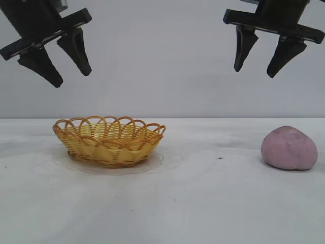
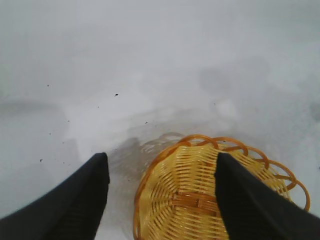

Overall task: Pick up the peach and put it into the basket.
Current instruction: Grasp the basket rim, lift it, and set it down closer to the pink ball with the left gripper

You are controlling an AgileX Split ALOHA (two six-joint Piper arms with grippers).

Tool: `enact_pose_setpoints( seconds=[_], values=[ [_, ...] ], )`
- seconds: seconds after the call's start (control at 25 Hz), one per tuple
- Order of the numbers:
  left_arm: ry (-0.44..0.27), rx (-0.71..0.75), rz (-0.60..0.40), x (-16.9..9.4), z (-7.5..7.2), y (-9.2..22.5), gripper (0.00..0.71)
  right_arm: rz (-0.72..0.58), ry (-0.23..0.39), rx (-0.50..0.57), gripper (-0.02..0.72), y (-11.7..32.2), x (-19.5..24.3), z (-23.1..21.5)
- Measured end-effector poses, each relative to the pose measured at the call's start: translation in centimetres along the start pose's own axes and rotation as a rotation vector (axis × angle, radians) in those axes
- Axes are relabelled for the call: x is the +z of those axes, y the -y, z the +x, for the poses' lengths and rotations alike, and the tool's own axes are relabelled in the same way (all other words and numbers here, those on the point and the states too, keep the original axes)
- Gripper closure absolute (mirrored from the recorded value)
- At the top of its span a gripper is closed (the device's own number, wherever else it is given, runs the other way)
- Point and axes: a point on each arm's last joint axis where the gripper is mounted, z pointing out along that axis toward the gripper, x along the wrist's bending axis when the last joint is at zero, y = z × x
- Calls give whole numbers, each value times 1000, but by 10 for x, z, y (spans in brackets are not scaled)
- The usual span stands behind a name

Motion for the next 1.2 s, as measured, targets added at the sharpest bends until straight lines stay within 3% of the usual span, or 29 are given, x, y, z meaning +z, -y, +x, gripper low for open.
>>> enact_pose_setpoints(
  seconds=[0.68,0.92,1.2],
  values=[
    [4,17,14,0,0,1,302,0,4,-5,285,0,0,0],
    [-18,181,150,-5,0,-4,302,0,4,-5,285,0,0,0],
    [34,374,362,6,-7,-14,302,4,12,-14,285,0,0,-1]
  ],
)
